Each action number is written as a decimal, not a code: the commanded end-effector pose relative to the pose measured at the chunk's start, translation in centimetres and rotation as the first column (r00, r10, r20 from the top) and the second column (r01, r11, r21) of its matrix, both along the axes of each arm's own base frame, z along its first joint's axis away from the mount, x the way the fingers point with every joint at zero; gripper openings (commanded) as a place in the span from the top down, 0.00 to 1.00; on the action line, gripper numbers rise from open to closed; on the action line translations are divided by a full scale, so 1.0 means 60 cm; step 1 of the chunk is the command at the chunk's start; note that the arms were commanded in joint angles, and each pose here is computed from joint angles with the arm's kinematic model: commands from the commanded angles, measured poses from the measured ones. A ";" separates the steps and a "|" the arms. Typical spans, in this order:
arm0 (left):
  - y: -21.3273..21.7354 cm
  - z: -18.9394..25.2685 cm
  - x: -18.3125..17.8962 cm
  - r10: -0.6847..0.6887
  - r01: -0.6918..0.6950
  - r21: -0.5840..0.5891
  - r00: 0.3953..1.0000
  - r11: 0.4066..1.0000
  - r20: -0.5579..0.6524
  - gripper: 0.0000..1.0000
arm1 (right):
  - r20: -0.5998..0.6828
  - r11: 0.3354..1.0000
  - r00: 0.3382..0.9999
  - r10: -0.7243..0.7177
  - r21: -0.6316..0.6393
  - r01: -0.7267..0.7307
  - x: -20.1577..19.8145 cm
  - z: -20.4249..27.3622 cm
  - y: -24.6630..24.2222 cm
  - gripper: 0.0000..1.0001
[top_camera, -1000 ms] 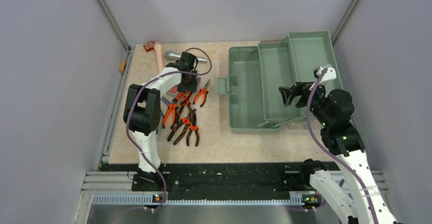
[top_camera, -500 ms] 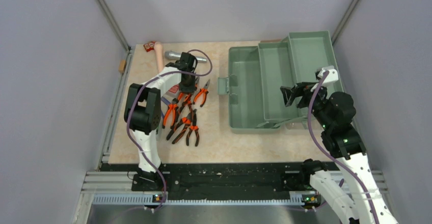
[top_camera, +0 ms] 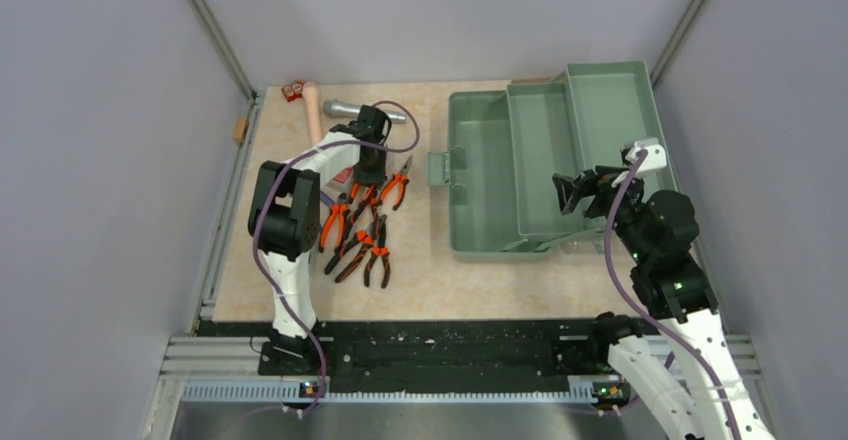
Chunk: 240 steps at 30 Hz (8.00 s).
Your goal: Pack the tool kit
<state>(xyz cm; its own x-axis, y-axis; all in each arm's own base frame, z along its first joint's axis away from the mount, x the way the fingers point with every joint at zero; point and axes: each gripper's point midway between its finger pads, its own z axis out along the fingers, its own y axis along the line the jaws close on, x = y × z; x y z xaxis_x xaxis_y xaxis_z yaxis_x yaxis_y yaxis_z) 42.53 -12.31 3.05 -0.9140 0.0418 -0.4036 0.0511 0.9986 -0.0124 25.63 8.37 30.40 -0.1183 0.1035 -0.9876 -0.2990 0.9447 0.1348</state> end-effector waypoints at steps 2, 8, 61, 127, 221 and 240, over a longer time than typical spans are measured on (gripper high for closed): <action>0.005 0.008 0.009 0.006 -0.006 0.026 1.000 1.000 0.018 0.81 | 0.066 1.000 0.998 -0.008 -0.001 0.008 -0.003 0.023 -0.002 0.12; -0.001 0.109 0.016 0.012 -0.009 -0.027 0.990 1.000 0.137 1.00 | 0.073 1.000 0.997 -0.017 0.000 0.017 -0.005 0.023 -0.005 0.12; -0.514 0.269 -0.067 0.203 0.052 -0.823 0.959 0.565 0.200 0.98 | 0.316 0.953 0.899 -0.302 0.133 0.274 -0.075 0.045 -0.109 0.11; -0.021 0.047 -0.116 0.352 -0.337 -0.101 0.900 0.936 0.256 0.57 | 0.319 0.942 0.887 -0.335 0.137 0.306 -0.079 0.037 -0.121 0.11; -0.451 0.373 0.058 0.215 0.187 -0.735 0.883 0.652 0.417 0.34 | 0.341 0.939 0.874 -0.345 0.136 0.317 -0.087 0.035 -0.127 0.11; -0.139 0.245 -0.046 0.215 -0.126 -0.219 0.864 0.968 0.455 0.29 | 0.353 0.934 0.864 -0.358 0.148 0.326 -0.092 0.040 -0.133 0.11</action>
